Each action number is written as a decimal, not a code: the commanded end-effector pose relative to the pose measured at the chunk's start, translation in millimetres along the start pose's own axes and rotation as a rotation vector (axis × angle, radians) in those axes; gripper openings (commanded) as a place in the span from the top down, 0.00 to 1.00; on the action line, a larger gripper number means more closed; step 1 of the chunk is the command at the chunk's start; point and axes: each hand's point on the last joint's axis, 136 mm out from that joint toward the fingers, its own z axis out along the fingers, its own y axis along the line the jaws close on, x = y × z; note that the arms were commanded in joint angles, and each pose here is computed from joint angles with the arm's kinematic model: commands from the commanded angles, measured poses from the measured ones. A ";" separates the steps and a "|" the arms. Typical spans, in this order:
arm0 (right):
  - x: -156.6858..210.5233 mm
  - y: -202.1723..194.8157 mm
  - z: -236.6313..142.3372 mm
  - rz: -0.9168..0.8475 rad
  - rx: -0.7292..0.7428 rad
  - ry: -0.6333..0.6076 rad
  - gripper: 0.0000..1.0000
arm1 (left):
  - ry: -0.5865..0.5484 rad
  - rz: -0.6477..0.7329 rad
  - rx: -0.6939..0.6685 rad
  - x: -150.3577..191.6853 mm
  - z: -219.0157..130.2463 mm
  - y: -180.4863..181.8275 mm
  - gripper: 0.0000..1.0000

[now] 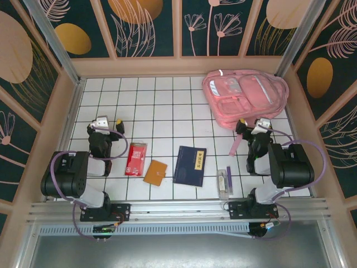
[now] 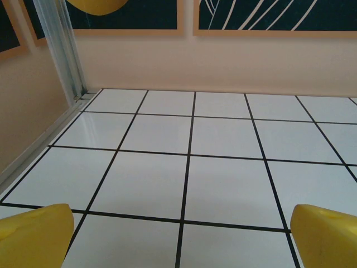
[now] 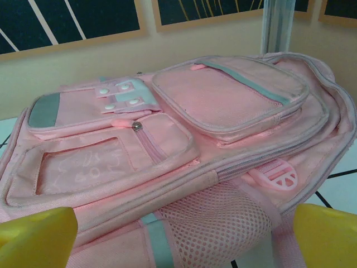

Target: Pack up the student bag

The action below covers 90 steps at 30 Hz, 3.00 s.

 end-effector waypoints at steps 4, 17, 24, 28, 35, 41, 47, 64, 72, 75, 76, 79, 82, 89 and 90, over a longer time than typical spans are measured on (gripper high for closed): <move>-11.9 2.4 0.6 0.000 -0.007 -0.040 0.01 | -0.049 -0.025 0.007 -13.0 -0.1 -0.2 0.01; -11.9 2.6 0.4 0.000 -0.007 -0.040 0.01 | -0.049 -0.026 0.007 -13.0 -0.1 -0.2 0.01; -12.3 2.8 0.8 0.000 -0.008 -0.041 0.01 | -0.049 -0.026 0.006 -12.7 0.0 -0.1 0.01; -12.0 2.9 0.7 0.000 -0.009 -0.040 0.01 | -0.049 -0.027 0.007 -12.8 0.3 -0.2 0.01; -13.9 -3.9 -2.1 0.007 0.033 -0.055 0.01 | -0.051 -0.029 -0.001 -13.6 0.2 1.1 0.01; -34.4 9.1 -44.9 -0.055 0.030 -0.218 0.01 | 0.040 -0.097 -0.140 -43.8 5.4 21.5 0.01; -64.8 35.0 -21.8 -0.084 -0.044 -0.117 0.01 | 0.065 -0.257 -0.067 -89.7 -6.3 7.3 0.01; -15.4 105.6 16.0 -0.041 -0.256 0.702 0.19 | 0.550 -0.286 -0.055 -27.9 -24.2 -8.2 0.01; 24.1 119.5 43.3 -0.099 -0.262 0.803 0.25 | 0.619 -0.409 0.041 2.9 -46.5 -28.4 0.01; 31.4 123.0 58.0 -0.133 -0.244 0.813 0.26 | 0.656 -0.413 0.057 14.1 -54.8 -31.3 0.01; 35.3 122.7 63.2 -0.142 -0.235 0.821 0.29 | 0.664 -0.412 0.059 16.8 -57.2 -31.9 0.01; 45.9 119.7 76.7 -0.180 -0.196 0.843 0.36 | 0.676 -0.427 0.063 22.7 -63.2 -32.9 0.01; 53.7 122.2 82.7 -0.230 -0.178 0.866 0.55 | 0.700 -0.452 0.070 32.8 -71.7 -35.1 0.01; 53.9 196.9 65.0 -0.123 -0.467 0.901 0.94 | 0.694 -0.470 0.077 34.8 -79.6 -35.9 0.01; 55.8 216.2 58.4 -0.087 -0.538 0.909 0.98 | 0.687 -0.481 0.087 31.7 -78.8 -37.9 0.01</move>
